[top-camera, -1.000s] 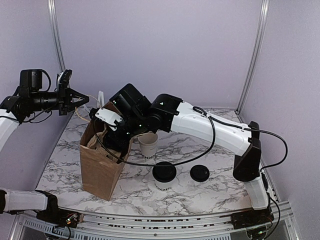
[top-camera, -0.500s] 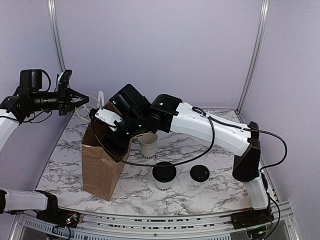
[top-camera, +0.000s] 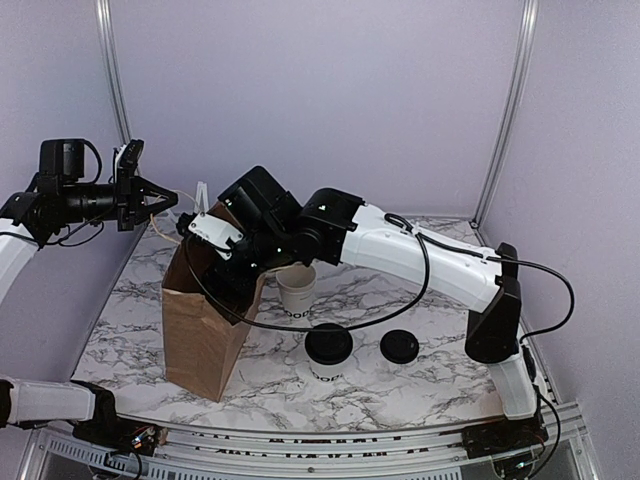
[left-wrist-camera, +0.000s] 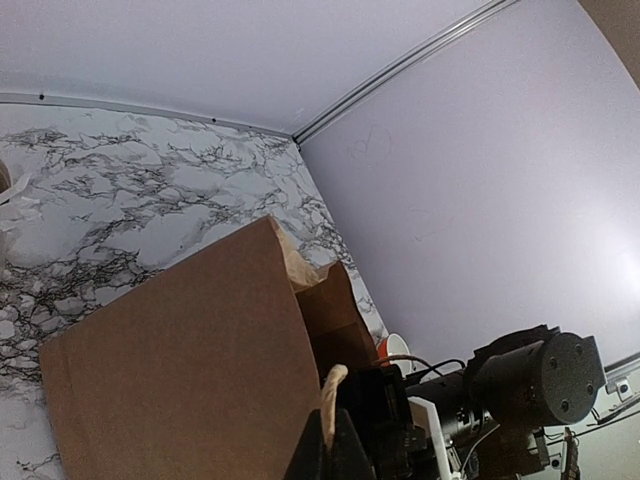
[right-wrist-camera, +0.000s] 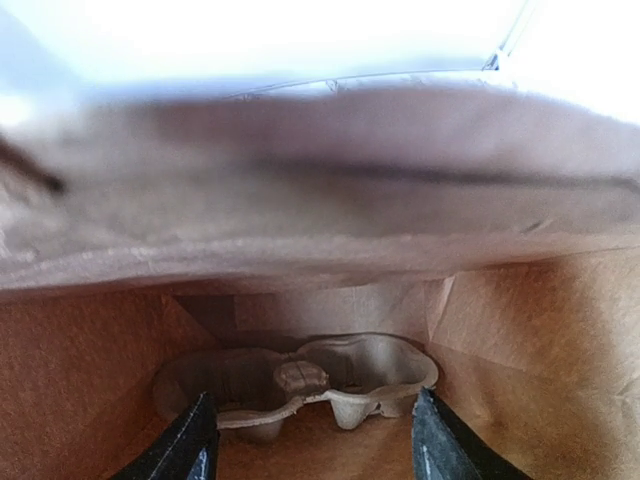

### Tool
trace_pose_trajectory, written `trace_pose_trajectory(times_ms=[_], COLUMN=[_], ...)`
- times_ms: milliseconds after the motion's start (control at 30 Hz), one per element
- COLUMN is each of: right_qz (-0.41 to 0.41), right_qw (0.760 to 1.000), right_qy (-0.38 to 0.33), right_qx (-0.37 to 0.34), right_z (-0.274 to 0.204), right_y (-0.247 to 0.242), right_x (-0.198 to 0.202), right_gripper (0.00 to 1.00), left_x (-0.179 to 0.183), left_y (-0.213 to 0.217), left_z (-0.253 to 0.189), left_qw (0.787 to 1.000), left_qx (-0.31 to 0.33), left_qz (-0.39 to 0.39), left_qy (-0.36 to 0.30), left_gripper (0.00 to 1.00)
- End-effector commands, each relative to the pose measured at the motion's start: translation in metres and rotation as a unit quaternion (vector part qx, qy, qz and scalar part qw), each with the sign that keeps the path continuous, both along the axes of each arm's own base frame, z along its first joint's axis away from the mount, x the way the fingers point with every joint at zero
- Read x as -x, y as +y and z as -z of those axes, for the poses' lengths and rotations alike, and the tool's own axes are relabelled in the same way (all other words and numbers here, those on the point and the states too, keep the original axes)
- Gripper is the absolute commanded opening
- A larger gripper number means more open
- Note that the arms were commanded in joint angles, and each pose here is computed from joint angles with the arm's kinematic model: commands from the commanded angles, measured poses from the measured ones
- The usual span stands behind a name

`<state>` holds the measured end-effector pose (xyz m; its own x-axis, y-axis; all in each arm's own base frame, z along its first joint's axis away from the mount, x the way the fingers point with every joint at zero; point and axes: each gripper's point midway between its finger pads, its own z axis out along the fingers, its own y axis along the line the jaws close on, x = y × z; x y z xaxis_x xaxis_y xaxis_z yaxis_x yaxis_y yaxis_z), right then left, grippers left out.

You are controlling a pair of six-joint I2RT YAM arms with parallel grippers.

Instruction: Pack the takeout coffee

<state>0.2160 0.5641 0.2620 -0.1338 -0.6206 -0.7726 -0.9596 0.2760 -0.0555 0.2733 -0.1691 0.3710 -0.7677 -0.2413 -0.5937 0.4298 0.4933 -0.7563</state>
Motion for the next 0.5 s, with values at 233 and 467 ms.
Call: trace_pose_trajectory(times_ms=[233, 467], right_qz=[0.000, 0.001], right_qw=[0.990, 0.977], right_qy=[-0.058, -0.085], right_qx=[-0.125, -0.194], right_z=[-0.092, -0.122], right_y=[0.007, 0.014], right_x=[-0.001, -0.003], right_gripper=[0.70, 0.73], left_x=[0.008, 0.009], left_y=[0.000, 0.000], left_z=[0.001, 0.000], left_qw=[1.000, 1.000], left_qx=[-0.002, -0.002], left_qz=[0.008, 0.010], left_qy=[-0.005, -0.008], left_gripper=[0.00, 0.00])
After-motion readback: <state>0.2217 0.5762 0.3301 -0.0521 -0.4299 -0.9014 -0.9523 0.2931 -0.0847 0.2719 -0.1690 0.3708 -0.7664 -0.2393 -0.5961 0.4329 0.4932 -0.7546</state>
